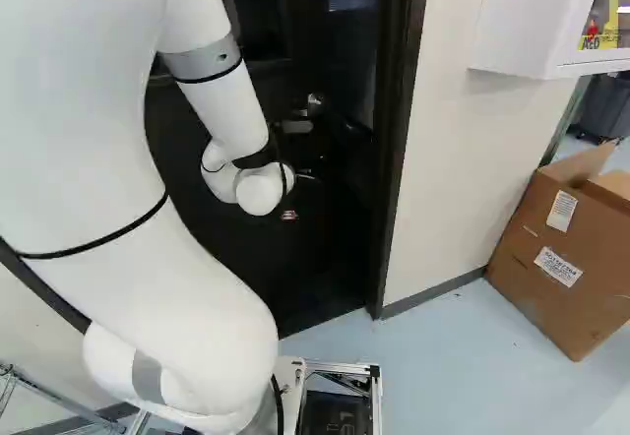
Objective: Open the door and move inside
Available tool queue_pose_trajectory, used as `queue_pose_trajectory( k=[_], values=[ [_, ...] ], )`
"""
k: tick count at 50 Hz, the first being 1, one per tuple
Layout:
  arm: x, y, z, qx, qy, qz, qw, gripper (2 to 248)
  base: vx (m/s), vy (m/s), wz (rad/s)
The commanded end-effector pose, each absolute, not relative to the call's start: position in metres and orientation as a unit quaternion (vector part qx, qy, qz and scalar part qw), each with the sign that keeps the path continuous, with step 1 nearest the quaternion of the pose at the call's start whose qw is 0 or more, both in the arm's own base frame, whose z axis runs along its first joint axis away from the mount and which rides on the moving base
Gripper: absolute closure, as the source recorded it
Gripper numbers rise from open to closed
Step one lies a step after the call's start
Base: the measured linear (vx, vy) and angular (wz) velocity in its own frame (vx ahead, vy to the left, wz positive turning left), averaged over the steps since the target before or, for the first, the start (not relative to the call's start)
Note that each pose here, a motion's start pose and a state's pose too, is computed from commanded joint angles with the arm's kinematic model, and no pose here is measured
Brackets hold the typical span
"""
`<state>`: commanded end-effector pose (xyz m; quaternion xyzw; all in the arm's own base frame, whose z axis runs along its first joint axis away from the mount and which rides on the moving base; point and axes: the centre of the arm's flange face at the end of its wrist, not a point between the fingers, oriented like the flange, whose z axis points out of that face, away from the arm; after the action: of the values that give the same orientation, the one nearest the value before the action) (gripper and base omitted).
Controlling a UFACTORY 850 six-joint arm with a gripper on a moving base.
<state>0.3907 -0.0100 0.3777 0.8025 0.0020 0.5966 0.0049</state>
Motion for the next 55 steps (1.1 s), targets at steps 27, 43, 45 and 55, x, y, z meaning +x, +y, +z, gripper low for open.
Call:
queue_pose_trajectory(
  k=[27,43,45,55],
  values=[
    [0.407,0.017,0.375,0.809,-0.012,0.587,-0.006,3,0.0,0.0,0.0],
    [0.414,0.034,0.373,0.815,-0.021,0.579,-0.013,3,0.0,0.0,0.0],
    [0.415,0.036,0.373,0.815,-0.021,0.578,-0.014,3,0.0,0.0,0.0],
    [0.419,0.049,0.372,0.817,-0.023,0.576,-0.019,3,0.0,0.0,0.0]
  ],
)
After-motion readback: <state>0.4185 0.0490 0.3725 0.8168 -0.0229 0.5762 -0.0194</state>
